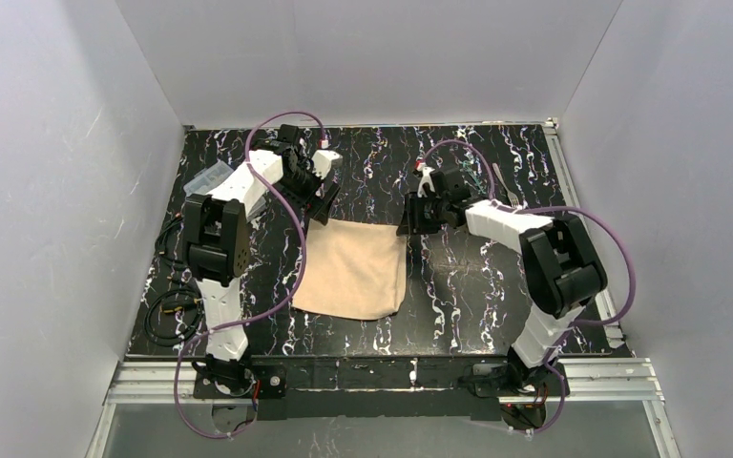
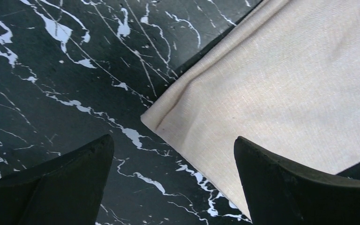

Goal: Fold the napkin into a case and place the utensils inside
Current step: Move the lower triangle-folded napkin to the center of the board.

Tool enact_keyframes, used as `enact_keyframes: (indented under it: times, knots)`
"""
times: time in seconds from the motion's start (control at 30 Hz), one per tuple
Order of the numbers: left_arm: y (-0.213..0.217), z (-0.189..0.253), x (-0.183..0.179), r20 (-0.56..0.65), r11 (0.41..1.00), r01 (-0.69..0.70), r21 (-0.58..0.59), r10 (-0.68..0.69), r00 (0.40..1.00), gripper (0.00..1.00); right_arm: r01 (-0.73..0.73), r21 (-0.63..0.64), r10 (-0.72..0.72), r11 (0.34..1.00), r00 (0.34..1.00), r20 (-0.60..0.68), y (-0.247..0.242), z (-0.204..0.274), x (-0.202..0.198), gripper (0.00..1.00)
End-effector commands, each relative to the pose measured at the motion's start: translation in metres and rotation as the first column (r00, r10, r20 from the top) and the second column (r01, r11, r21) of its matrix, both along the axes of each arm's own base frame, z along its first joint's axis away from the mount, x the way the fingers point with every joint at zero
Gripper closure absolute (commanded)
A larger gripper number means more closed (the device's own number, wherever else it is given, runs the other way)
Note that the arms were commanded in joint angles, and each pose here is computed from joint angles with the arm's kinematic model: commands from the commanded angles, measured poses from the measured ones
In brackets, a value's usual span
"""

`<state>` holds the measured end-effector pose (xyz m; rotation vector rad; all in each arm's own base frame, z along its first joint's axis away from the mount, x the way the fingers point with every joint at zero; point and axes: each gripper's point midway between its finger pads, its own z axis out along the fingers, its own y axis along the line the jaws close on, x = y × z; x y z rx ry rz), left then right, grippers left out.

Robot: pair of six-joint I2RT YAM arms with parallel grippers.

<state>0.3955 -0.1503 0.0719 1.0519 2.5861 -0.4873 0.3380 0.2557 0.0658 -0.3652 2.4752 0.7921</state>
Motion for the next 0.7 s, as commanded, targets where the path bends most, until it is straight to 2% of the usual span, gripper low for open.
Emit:
enact_keyframes:
  times: [0.0, 0.23, 0.3, 0.4, 0.47, 0.67]
  knots:
    - [0.008, -0.006, 0.015, 0.048, 0.999, -0.003, 0.048, 0.001, 0.999, 0.02, 0.004, 0.072, -0.006, 0.997, 1.000, 0.030, 0.016, 0.004, 0.023, 0.55]
    - [0.013, -0.016, 0.025, 0.060, 0.996, -0.032, 0.086, 0.027, 0.998, 0.06, 0.008, 0.073, -0.010, 0.997, 0.999, 0.030, 0.019, -0.003, 0.035, 0.63]
    - [0.014, -0.018, 0.029, 0.068, 0.995, -0.046, 0.093, 0.040, 0.997, 0.06, 0.006, 0.064, -0.009, 0.998, 0.999, 0.038, 0.018, -0.004, 0.039, 0.71]
    - [0.016, -0.021, 0.032, 0.074, 0.992, -0.070, 0.103, 0.063, 0.995, 0.05, 0.005, 0.062, -0.008, 0.998, 0.999, 0.050, 0.017, -0.003, 0.044, 0.90]
    - [0.019, -0.022, 0.036, 0.087, 0.989, -0.093, 0.117, 0.083, 0.993, 0.06, 0.002, 0.062, -0.006, 0.998, 0.998, 0.061, 0.015, -0.001, 0.047, 0.96]
    - [0.019, -0.022, 0.041, 0.089, 0.984, -0.135, 0.120, 0.125, 0.988, 0.06, -0.023, 0.004, 0.023, 1.000, 0.999, 0.040, 0.010, -0.012, 0.049, 0.99]
